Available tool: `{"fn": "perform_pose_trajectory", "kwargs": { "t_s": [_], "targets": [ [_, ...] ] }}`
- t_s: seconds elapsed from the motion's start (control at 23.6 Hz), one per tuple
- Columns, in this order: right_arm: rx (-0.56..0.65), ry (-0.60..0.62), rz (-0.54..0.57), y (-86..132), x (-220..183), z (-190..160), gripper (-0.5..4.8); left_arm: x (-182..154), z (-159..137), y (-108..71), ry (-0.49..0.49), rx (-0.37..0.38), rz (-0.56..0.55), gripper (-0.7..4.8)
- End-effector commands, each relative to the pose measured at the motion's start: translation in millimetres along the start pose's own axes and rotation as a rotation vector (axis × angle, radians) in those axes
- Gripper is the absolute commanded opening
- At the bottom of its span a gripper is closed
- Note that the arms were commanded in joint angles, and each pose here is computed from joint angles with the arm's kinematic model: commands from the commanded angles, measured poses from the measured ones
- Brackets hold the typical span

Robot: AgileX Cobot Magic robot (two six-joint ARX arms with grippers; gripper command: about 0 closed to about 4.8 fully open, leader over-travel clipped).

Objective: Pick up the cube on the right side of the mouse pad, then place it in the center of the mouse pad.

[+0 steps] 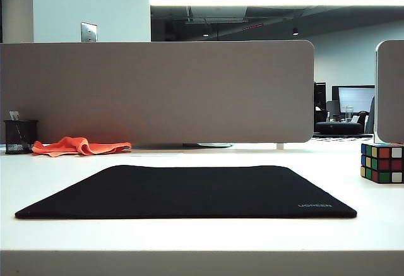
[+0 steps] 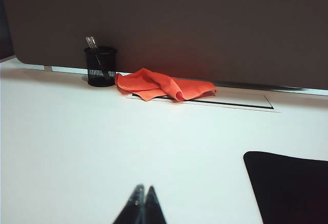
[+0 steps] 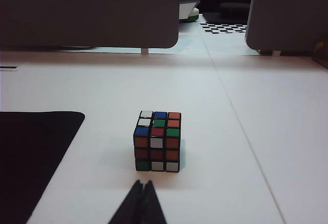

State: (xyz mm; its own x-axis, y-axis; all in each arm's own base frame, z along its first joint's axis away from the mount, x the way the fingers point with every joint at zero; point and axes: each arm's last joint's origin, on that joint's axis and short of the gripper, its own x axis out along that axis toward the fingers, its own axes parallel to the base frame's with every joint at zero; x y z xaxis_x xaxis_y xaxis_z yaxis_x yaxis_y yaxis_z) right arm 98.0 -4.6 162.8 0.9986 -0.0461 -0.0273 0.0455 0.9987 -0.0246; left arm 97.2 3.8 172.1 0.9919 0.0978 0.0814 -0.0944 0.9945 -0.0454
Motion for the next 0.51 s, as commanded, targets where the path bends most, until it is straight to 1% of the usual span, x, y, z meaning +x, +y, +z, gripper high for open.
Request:
{"fn": "perform_pose_trajectory", "kwargs": {
  "t_s": [0.04, 0.08, 0.17, 0.21, 0.25, 0.34, 0.42, 0.51],
  "targets": [
    [-0.002, -0.013, 0.001, 0, 0, 0, 0.00, 0, 4, -0.1, -0.032, -0.001, 0.000, -0.05],
    [-0.002, -0.014, 0.002, 0, 0, 0, 0.00, 0, 5, -0.2, -0.039, -0.003, -0.005, -0.06],
    [0.011, -0.023, 0.002, 0, 0, 1, 0.00, 0, 6, -1.7, -0.046, -0.003, -0.053, -0.06],
    [0.052, -0.021, 0.002, 0, 0, 1, 0.00, -1, 7, -2.8, -0.046, -0.004, -0.094, -0.06],
    [0.066, -0.019, -0.005, 0, 0, 0, -0.01, -1, 7, -3.3, -0.046, -0.004, -0.111, -0.06],
    [0.084, -0.017, -0.009, 0, 0, 0, -0.02, -1, 10, -3.9, -0.052, -0.004, -0.130, -0.06],
    [0.105, -0.008, -0.017, 0, 0, 0, -0.05, -3, 19, -4.7, -0.077, -0.004, -0.147, -0.05],
    [0.215, 0.019, -0.084, -2, 0, -3, -0.05, -6, 36, -4.7, -0.121, -0.002, -0.134, -0.06]
  ]
}}
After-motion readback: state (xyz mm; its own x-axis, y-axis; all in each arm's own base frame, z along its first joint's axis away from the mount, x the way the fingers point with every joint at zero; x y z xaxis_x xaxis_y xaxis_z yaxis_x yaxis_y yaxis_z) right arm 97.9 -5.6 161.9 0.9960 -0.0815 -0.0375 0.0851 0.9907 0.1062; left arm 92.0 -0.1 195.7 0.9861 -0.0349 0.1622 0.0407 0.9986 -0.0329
